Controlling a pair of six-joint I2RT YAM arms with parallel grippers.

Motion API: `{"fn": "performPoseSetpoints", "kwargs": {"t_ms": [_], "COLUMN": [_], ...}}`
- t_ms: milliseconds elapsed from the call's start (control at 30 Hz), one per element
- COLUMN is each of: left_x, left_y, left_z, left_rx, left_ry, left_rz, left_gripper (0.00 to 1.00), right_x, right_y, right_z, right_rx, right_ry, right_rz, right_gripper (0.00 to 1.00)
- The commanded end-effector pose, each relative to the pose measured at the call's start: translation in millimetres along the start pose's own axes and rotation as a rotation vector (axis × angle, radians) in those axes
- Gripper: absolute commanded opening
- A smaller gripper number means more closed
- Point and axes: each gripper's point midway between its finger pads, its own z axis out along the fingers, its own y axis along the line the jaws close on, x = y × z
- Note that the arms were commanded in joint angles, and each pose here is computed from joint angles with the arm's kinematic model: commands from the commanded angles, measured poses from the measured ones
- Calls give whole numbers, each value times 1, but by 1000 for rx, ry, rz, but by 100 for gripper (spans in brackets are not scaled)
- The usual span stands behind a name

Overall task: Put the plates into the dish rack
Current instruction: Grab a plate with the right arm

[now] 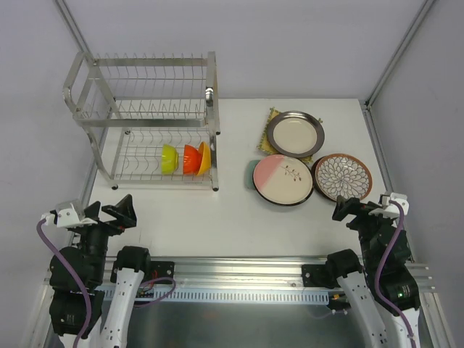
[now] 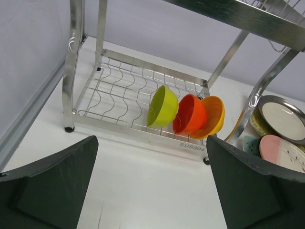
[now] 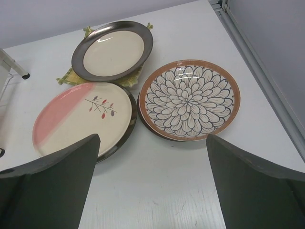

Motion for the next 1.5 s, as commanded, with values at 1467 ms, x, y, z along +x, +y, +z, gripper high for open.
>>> {"fn": "performPoseSetpoints", "kwargs": {"t_ms": [1467], "left_x": [84], "left_y": [-34], "left_z": [33], "left_rx": [199], "left_ry": [119], "left_rz": [-201], "left_gripper": [99], "right_x": [43], "right_y": [-38], "right_z": [65], "right_rx": [515], "right_ry": [351], "right_rz": [359], "right_gripper": [100]}}
